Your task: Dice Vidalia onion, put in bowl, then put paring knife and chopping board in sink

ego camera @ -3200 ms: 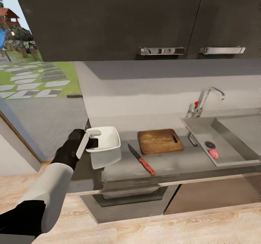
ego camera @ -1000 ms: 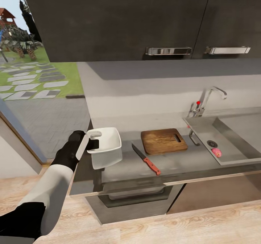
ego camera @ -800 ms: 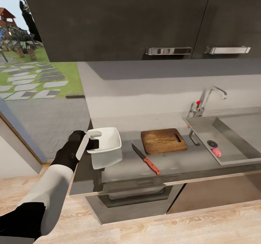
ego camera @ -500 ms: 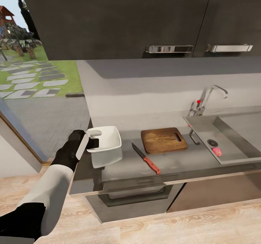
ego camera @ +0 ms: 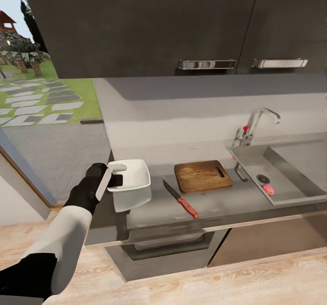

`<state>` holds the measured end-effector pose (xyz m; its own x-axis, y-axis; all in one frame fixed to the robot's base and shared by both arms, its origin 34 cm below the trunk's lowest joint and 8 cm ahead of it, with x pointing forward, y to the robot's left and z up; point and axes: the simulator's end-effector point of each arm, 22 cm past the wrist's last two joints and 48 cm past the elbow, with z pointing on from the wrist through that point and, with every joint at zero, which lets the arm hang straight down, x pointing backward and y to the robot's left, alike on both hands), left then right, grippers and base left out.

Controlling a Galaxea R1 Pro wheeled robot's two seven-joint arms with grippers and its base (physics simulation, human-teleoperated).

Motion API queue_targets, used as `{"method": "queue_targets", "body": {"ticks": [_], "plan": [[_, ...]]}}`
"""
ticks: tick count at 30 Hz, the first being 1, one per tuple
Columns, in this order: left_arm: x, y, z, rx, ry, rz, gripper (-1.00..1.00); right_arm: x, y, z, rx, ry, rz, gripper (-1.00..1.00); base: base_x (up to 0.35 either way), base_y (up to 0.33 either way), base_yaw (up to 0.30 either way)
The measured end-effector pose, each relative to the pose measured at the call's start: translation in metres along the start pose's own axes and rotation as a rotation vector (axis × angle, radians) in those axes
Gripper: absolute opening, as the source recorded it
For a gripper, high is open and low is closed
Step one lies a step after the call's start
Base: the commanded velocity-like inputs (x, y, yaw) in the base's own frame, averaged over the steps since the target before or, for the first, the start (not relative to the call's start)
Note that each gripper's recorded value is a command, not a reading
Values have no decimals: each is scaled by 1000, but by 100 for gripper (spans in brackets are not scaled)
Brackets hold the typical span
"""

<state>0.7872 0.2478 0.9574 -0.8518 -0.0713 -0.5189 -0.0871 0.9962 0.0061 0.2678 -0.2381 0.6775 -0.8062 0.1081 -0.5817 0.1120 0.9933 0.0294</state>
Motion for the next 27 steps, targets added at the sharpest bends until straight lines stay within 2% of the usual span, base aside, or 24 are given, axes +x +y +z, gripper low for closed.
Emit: {"method": "queue_targets", "body": {"ticks": [14,27], "plan": [[2,1,-3,-2,7,3,-100,-4,1,1,-1,-12,1,100,0,2,-36],[6,-7,-2,28,18,-17,-100,-6,1,1,-3,-18,1,100,0,38,0]]}}
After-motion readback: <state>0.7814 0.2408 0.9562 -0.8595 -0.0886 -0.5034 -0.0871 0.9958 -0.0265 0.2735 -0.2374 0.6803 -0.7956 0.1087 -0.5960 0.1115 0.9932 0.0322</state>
